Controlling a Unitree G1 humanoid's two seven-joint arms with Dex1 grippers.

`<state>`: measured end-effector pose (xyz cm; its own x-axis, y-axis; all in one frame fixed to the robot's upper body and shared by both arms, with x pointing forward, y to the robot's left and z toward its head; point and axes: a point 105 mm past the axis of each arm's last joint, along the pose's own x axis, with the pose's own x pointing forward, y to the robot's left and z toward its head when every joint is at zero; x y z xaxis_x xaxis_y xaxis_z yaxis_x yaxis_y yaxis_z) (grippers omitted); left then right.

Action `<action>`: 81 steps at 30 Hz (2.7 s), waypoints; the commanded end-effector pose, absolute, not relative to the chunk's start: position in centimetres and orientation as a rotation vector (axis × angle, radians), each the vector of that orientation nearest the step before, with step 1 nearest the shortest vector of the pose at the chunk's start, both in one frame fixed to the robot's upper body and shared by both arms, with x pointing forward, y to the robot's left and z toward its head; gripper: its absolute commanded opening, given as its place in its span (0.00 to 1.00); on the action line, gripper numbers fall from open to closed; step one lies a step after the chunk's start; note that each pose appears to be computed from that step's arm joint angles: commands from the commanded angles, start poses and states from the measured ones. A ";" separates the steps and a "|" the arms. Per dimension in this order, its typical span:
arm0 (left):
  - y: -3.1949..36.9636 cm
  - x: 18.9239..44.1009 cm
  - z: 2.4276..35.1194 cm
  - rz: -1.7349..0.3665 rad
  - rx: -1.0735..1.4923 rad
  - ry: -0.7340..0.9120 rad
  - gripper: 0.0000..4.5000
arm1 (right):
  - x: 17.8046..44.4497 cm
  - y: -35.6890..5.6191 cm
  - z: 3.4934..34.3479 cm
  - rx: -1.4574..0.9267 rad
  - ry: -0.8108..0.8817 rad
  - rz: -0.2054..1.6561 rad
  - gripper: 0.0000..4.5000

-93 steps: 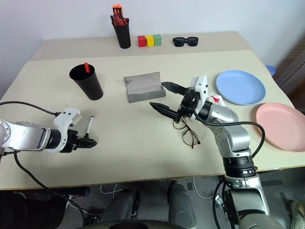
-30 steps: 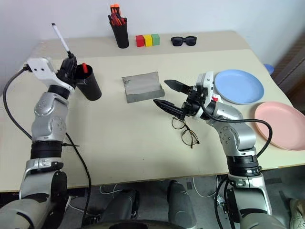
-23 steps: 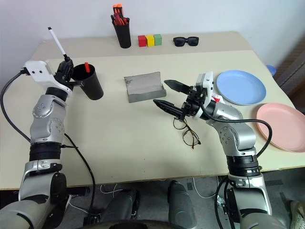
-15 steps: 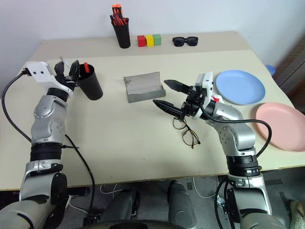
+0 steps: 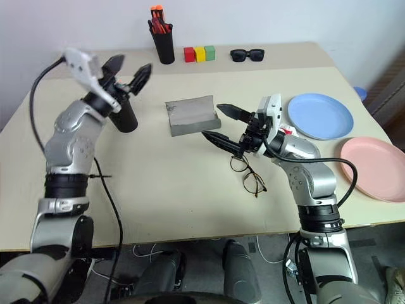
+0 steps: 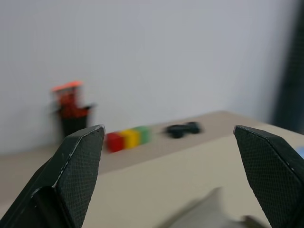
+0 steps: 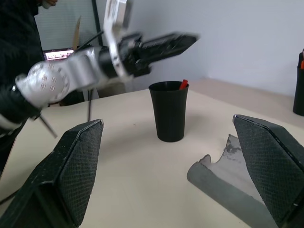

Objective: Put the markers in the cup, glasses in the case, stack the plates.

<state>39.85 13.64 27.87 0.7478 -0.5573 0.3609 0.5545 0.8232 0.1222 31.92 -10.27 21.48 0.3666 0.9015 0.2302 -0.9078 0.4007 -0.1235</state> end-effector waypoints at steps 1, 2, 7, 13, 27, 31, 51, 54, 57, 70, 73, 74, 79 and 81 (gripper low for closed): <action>9.5 40.8 25.2 -0.783 0.182 -0.236 0.99 | 31.8 -10.2 23.0 0.003 -0.346 1.163 1.00; 8.8 41.3 23.8 -0.809 0.222 -0.161 0.99 | 31.8 -10.3 23.0 0.002 -0.347 1.162 1.00; 6.4 43.0 18.3 -0.876 0.374 0.041 0.99 | 31.6 -10.9 23.1 -0.017 -0.357 1.128 1.00; 5.7 43.2 14.8 -0.937 0.399 0.190 0.99 | 31.2 -11.5 23.0 -0.030 -0.358 1.095 1.00; 5.3 42.6 14.1 -1.030 0.433 0.212 0.01 | 31.3 -11.3 22.9 -0.040 -0.365 1.075 1.00; 6.1 41.2 14.6 -1.142 0.451 0.230 0.01 | 31.4 -11.2 22.9 -0.043 -0.365 1.077 1.00; 14.0 35.4 14.1 -1.530 0.701 0.302 0.06 | 31.5 -11.1 22.9 -0.054 -0.352 1.096 1.00; 13.7 35.6 14.0 -1.521 0.678 0.296 0.31 | 31.5 -11.2 23.0 -0.056 -0.350 1.094 1.00; 13.3 35.9 14.3 -1.496 0.670 0.276 0.63 | 31.5 -11.1 22.9 -0.055 -0.347 1.096 1.00; 14.9 32.5 21.1 -1.411 0.378 0.031 0.99 | 30.9 -13.3 20.5 -0.155 -0.066 1.007 1.00; 16.6 30.3 20.8 -1.379 0.356 -0.010 0.99 | 29.8 -14.8 19.9 -0.218 0.082 0.950 1.00; 17.1 29.7 20.6 -1.366 0.357 -0.021 0.99 | 29.4 -15.0 19.6 -0.239 0.118 0.925 1.00; 19.1 28.0 20.2 -1.281 0.337 -0.079 0.99 | 29.0 -17.3 17.3 -0.338 0.321 0.704 1.00; 19.4 27.7 19.9 -1.255 0.325 -0.088 0.99 | 29.0 -17.5 17.1 -0.293 0.360 0.648 1.00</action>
<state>28.07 19.31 18.54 0.3023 -0.9414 -0.1499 0.9368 0.2643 0.2292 29.07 -17.40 16.06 0.7046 0.5642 -0.4303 -0.6677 0.7324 -0.1330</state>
